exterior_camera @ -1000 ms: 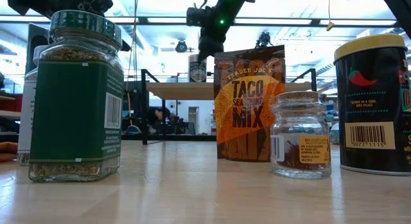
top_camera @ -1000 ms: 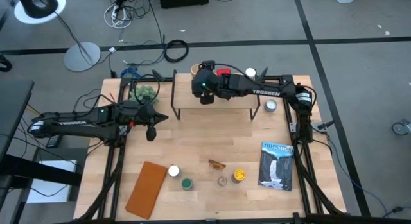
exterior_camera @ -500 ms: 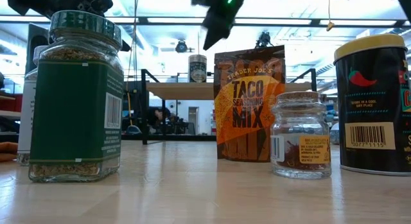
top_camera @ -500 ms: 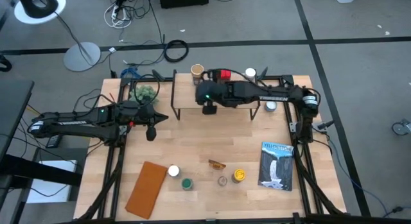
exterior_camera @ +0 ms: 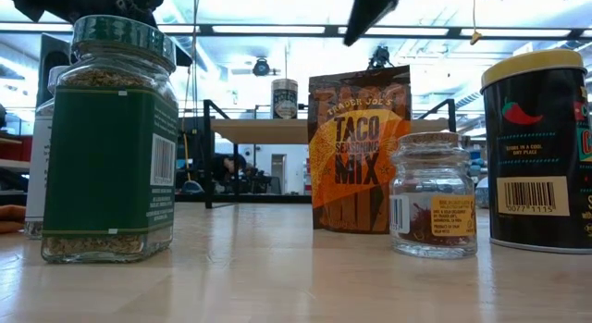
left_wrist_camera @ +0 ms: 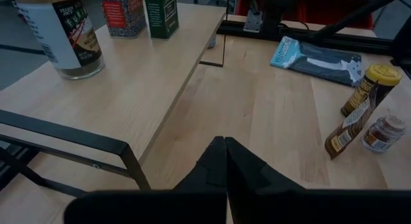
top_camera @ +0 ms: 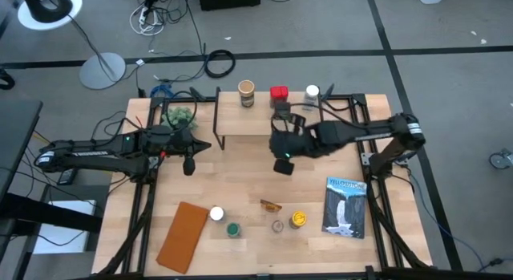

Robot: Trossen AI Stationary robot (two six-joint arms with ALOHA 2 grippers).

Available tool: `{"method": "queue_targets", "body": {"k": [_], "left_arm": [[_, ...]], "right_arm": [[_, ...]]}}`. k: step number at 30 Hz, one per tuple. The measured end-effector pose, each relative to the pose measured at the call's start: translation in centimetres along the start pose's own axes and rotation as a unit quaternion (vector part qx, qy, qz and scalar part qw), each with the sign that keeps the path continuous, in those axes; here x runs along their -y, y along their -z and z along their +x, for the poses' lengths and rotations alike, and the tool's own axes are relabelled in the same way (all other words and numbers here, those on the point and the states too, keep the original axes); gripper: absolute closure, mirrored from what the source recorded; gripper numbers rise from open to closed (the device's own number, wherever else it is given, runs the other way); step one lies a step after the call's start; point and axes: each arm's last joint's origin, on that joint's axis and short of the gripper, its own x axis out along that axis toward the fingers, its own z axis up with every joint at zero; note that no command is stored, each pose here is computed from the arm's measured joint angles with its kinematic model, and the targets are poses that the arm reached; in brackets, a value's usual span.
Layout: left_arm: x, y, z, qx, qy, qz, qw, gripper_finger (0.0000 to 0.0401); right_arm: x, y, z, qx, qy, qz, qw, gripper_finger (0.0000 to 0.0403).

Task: Shelf spices
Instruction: Put the orange seasoning bag on the shelf

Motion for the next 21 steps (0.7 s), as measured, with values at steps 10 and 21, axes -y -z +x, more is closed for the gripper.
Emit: {"method": "queue_targets", "body": {"k": [10, 21], "left_arm": [[0.0, 0.0, 0.0, 0.000, 0.001, 0.002, 1.000, 0.0362], [0.2, -1.3, 0.1, 0.069, 0.011, 0.033, 0.997, 0.0232]], "right_arm": [[-4.6, 5.9, -1.1, 0.024, -0.004, 0.099, 0.995, 0.0403], [-10.0, 10.4, -2.7, 0.049, -0.025, 0.179, 0.982, 0.0402]]}}
